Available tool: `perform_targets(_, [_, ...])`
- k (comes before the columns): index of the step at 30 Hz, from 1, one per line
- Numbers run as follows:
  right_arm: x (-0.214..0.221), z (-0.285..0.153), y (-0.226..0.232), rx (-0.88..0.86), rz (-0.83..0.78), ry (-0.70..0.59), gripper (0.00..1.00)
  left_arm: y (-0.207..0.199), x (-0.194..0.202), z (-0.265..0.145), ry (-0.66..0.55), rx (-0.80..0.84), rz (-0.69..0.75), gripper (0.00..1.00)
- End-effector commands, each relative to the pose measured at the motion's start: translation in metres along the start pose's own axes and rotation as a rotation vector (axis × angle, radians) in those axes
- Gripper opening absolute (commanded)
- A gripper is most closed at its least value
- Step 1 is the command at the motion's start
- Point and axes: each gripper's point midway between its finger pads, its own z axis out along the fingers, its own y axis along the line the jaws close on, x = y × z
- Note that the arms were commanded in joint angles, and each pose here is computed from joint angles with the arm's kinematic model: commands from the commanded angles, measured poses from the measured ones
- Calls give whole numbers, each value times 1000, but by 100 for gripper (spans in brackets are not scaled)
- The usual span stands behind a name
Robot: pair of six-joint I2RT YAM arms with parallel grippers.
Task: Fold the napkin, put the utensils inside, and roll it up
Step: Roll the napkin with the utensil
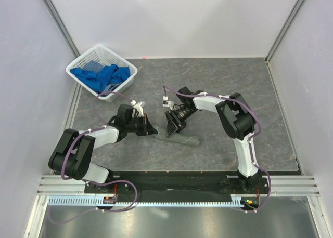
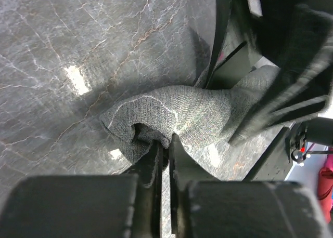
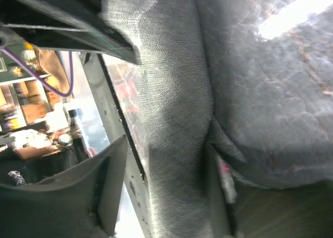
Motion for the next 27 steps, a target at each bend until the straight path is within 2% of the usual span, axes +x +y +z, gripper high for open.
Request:
perform_targets(1, [-32, -28, 12, 140, -164, -123, 69, -2, -3, 4, 23, 4, 13, 2])
perform_targets(3, [-43, -43, 28, 198, -247, -190, 73, -1, -8, 4, 25, -19, 2, 2])
perform_targets(5, [-41, -51, 19, 331, -285, -221, 75, 1, -9, 4, 51, -48, -19, 2])
perform_targets(6, [-48, -57, 35, 379, -366, -265, 76, 0, -10, 4, 59, -57, -28, 2])
perform_targets(7, [-41, -59, 25, 467, -381, -266, 77, 2, -11, 5, 68, -67, -39, 2])
perform_targets(11, [-35, -59, 34, 649, -562, -287, 79, 2, -13, 4, 132, -89, -91, 2])
perform_targets(15, [-18, -40, 42, 690, -654, -241, 79, -3, -14, 9, 175, -54, -111, 2])
perform_targets(27, [-14, -19, 0, 752, -627, -123, 78, -7, -20, 13, 185, -25, -111, 2])
